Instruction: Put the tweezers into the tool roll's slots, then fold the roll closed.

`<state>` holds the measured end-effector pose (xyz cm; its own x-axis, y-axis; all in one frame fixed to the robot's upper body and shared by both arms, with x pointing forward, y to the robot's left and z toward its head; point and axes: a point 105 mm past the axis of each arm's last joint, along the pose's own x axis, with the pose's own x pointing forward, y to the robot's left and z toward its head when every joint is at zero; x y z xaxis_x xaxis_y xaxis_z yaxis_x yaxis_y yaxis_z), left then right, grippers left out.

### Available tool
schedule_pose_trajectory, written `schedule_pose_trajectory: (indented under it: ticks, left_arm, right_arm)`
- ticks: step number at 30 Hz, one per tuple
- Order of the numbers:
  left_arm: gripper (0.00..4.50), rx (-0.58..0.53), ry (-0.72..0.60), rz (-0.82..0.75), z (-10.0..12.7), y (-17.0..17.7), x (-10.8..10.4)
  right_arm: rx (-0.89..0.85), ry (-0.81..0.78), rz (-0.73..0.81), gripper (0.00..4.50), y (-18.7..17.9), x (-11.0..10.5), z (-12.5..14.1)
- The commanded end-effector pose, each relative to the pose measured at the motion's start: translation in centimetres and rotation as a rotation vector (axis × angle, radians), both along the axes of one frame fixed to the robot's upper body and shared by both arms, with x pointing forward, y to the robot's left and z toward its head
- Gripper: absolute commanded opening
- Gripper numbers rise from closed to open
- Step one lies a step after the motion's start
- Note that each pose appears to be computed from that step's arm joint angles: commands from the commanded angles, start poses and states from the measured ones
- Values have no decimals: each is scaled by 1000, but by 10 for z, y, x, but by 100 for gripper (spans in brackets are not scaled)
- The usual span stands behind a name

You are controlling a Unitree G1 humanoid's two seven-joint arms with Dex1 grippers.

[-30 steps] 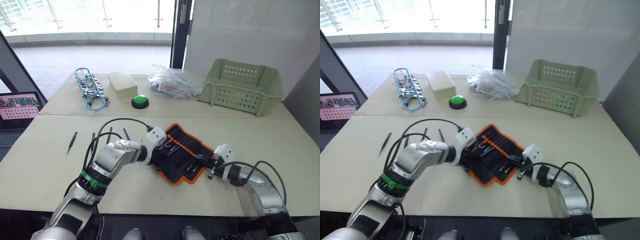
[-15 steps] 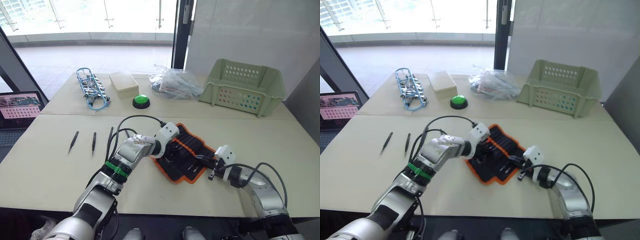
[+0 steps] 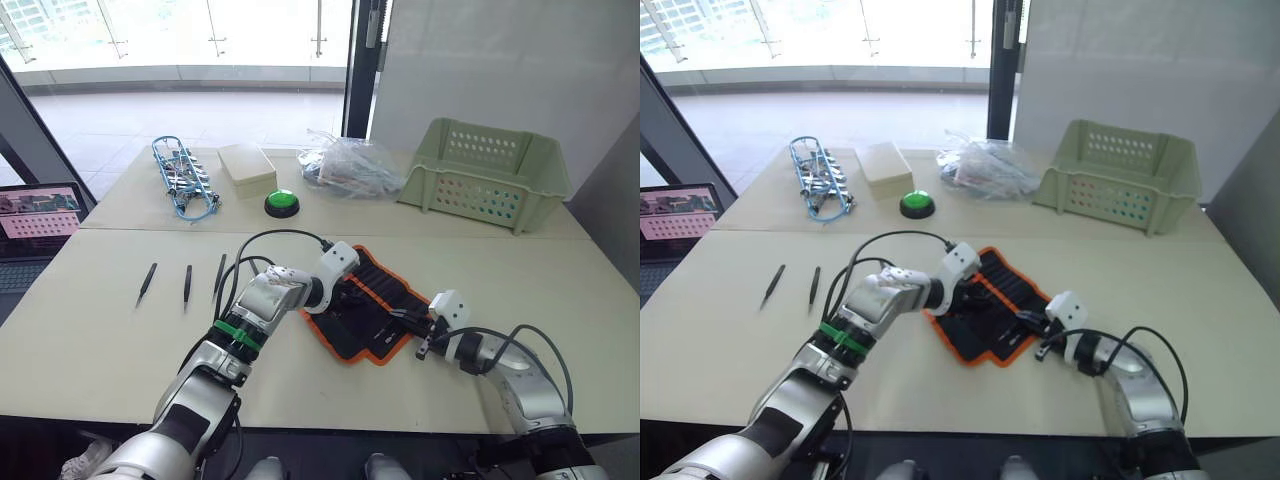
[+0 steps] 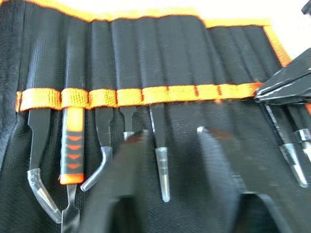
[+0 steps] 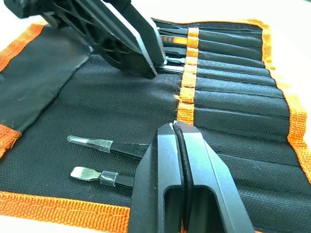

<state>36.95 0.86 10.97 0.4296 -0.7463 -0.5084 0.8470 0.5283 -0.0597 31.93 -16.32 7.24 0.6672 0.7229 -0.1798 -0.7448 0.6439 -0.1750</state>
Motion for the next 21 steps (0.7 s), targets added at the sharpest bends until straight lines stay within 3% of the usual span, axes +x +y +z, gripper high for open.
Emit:
schedule_pose_trajectory:
  ticks: [1,4,5,13,21]
  left_arm:
    - [339,-64,-5,-17,16,10,-8]
    - [437,-103,-3,-18,26,23,-17]
    - [447,-119,-8,-10,31,29,-18]
    - [447,-213,-72,56,61,85,-34]
    - [447,-138,-197,249,52,157,-49]
  right_arm:
    - [-51,97,-48,0,-14,-4,-27]
    - [-34,94,-53,0,-14,-1,-25]
    - [-22,93,-57,0,-15,0,-24]
    - [181,29,-44,0,-14,4,10]
    - [131,56,-44,0,-19,6,7]
